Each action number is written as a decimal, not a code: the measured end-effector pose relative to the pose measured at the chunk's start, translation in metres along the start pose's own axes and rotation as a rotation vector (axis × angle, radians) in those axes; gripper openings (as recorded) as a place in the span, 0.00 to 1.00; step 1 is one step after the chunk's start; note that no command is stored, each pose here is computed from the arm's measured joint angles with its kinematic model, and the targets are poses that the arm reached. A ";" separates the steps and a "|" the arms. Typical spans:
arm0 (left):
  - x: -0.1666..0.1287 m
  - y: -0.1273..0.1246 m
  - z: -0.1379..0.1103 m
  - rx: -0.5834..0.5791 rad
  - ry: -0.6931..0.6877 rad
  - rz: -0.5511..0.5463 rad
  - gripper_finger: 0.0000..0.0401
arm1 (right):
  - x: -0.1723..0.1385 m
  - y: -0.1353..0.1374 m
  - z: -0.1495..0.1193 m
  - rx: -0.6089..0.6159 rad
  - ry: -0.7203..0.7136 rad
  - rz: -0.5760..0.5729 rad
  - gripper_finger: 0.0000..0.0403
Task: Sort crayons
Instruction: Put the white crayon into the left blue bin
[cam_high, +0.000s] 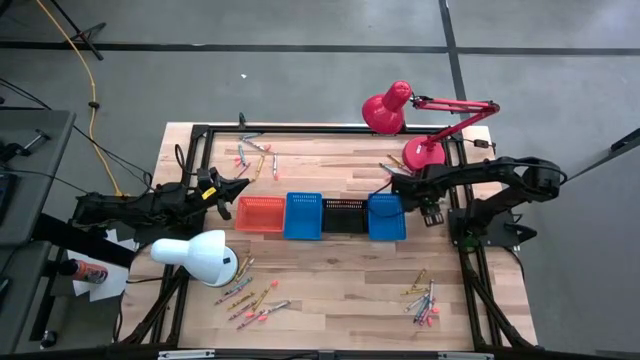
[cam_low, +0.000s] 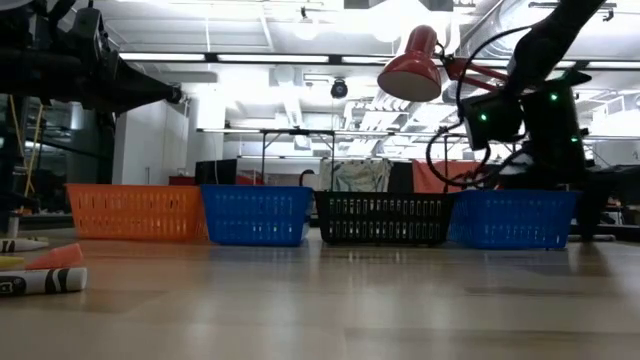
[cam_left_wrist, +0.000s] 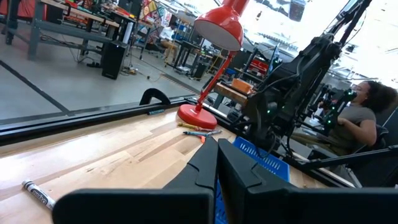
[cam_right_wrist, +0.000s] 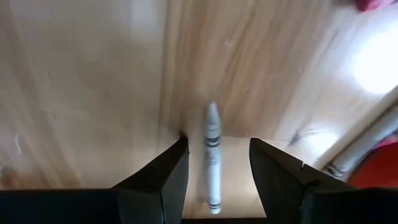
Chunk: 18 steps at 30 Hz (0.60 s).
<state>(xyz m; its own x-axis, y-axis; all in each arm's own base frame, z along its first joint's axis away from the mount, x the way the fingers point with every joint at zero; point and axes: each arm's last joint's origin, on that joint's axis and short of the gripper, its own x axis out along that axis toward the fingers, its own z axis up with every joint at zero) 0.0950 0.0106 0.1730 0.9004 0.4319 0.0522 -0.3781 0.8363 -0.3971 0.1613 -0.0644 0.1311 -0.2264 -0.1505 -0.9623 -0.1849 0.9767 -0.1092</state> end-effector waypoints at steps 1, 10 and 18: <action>0.000 0.000 0.000 0.000 0.000 0.000 0.00 | 0.001 0.000 -0.002 0.002 0.008 0.005 0.41; 0.000 0.000 0.000 0.000 0.000 0.000 0.00 | 0.003 0.001 -0.001 0.002 -0.013 0.010 0.31; 0.000 0.000 0.000 0.000 0.000 0.000 0.00 | 0.004 0.001 -0.001 0.005 -0.006 0.009 0.05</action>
<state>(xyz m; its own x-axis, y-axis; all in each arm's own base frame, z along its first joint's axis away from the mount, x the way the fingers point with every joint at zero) 0.0950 0.0106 0.1728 0.9006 0.4316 0.0518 -0.3780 0.8364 -0.3969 0.1592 -0.0641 0.1277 -0.2225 -0.1411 -0.9647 -0.1780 0.9787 -0.1021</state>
